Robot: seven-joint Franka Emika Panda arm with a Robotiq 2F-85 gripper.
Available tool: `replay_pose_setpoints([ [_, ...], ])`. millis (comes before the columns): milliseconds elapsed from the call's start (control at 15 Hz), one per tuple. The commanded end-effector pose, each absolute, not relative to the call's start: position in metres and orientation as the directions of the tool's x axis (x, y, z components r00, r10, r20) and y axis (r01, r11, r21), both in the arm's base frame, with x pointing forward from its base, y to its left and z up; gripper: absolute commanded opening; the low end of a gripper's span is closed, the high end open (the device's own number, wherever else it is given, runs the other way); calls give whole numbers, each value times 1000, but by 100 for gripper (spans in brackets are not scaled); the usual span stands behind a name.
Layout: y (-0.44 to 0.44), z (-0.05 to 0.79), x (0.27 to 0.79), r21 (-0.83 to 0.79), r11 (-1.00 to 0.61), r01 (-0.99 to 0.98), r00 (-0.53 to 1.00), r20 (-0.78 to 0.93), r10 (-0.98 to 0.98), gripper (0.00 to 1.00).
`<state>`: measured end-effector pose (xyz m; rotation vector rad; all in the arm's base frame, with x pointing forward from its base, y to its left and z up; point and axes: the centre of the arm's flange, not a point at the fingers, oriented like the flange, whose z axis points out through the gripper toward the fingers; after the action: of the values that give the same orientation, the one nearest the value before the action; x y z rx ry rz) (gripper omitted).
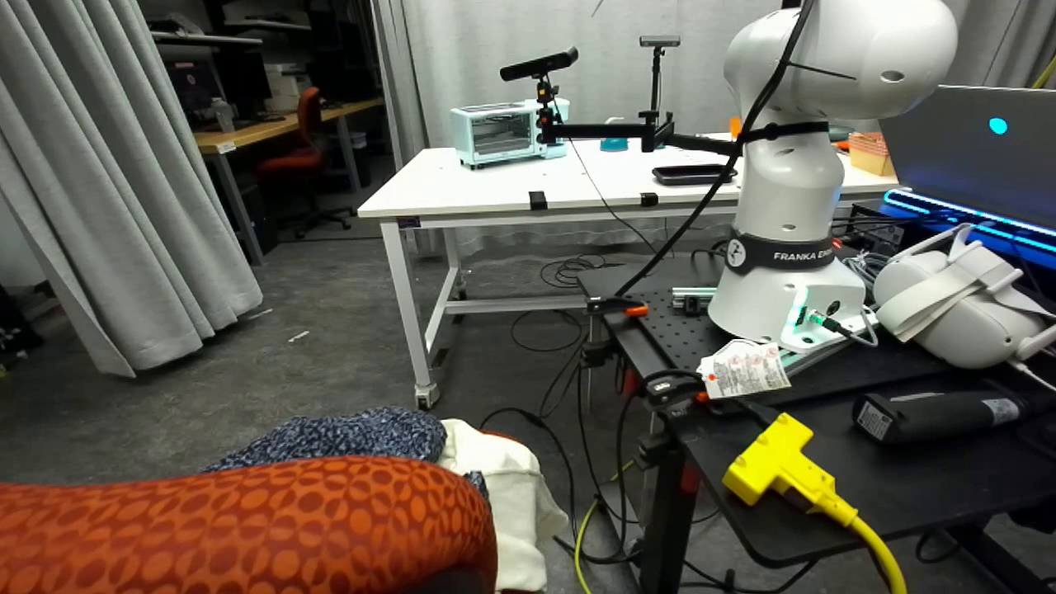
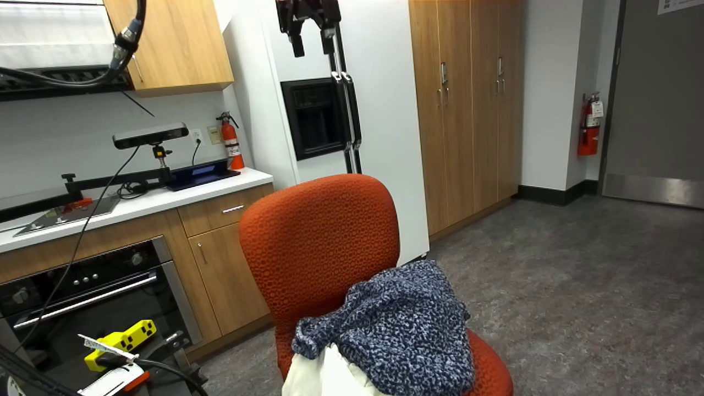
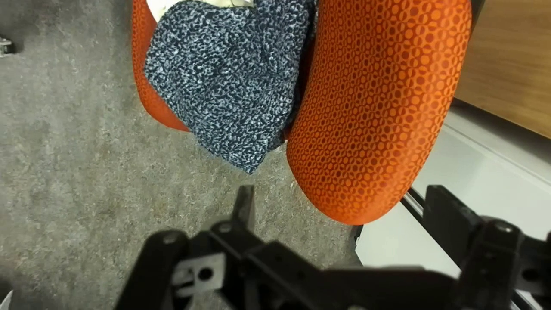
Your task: Pick up the two clothes from the chair support and put them no the sitting base of the chair.
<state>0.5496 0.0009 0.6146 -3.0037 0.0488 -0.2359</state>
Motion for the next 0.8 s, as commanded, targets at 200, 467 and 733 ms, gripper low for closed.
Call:
replay_pose_setpoints([
  [200, -1, 628, 565, -55, -995, 85, 975, 211, 71, 100],
  [467, 1, 629, 568, -61, -991, 122, 967, 232, 105, 100],
  [733, 0, 623, 562, -58, -993, 107, 973, 213, 92, 100],
])
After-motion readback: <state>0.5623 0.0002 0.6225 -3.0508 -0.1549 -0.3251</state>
